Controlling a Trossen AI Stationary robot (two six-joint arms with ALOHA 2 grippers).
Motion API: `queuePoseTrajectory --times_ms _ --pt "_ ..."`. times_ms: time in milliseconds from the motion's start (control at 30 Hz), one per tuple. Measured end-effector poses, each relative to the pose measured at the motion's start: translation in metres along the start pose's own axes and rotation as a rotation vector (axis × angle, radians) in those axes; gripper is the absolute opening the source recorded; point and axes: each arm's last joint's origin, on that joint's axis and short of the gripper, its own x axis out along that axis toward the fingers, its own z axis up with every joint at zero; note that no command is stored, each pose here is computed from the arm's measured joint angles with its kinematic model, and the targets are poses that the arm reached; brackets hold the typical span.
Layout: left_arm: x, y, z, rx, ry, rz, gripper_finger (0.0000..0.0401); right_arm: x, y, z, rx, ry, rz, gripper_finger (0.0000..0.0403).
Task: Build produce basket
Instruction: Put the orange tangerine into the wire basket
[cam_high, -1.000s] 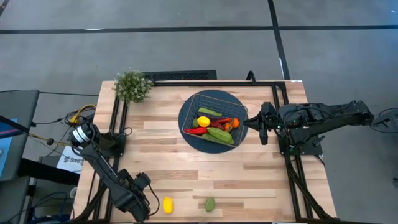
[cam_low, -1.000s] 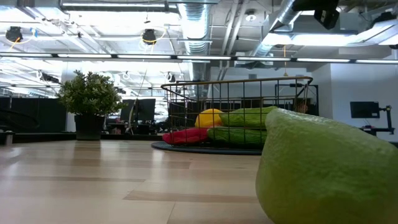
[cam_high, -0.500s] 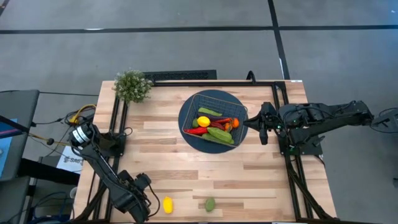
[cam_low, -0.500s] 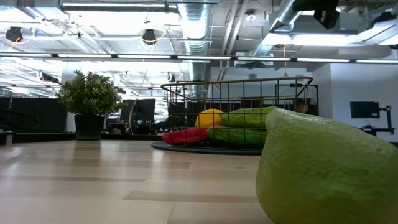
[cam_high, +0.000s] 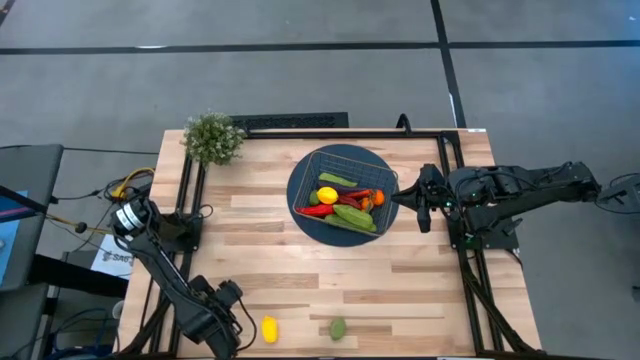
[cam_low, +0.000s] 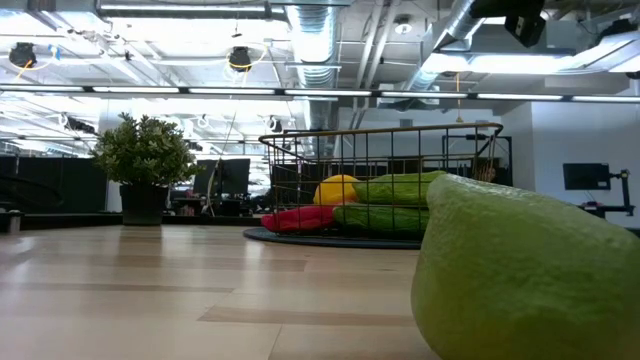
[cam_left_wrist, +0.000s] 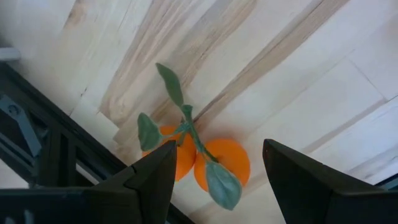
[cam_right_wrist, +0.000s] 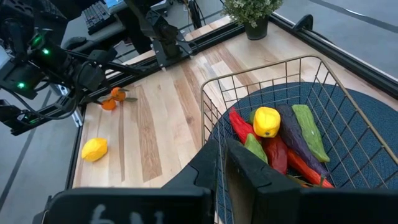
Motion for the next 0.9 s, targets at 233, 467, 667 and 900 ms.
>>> queuePoseTrajectory --times_ms 233,467,667,900 --pt "0.0001 -0.0017 -0.0026 -0.017 -0.002 -0.020 0.0226 0.0000 0.0000 0.0001 0.017 -0.001 0.000 0.0050" --pt "0.0001 -0.0019 -0.0021 -0.027 -0.012 -0.023 0.0226 0.0000 0.0001 0.0000 0.039 0.000 0.000 0.0050" --pt "0.0001 -0.0021 -0.0020 -0.027 -0.018 -0.026 0.0226 0.0000 0.0002 0.0000 0.042 -0.001 0.001 0.0050" --pt "0.0080 -0.0050 -0.0040 0.002 -0.013 -0.068 0.0226 0.0000 0.0002 0.0001 0.041 -0.001 0.001 0.0050"
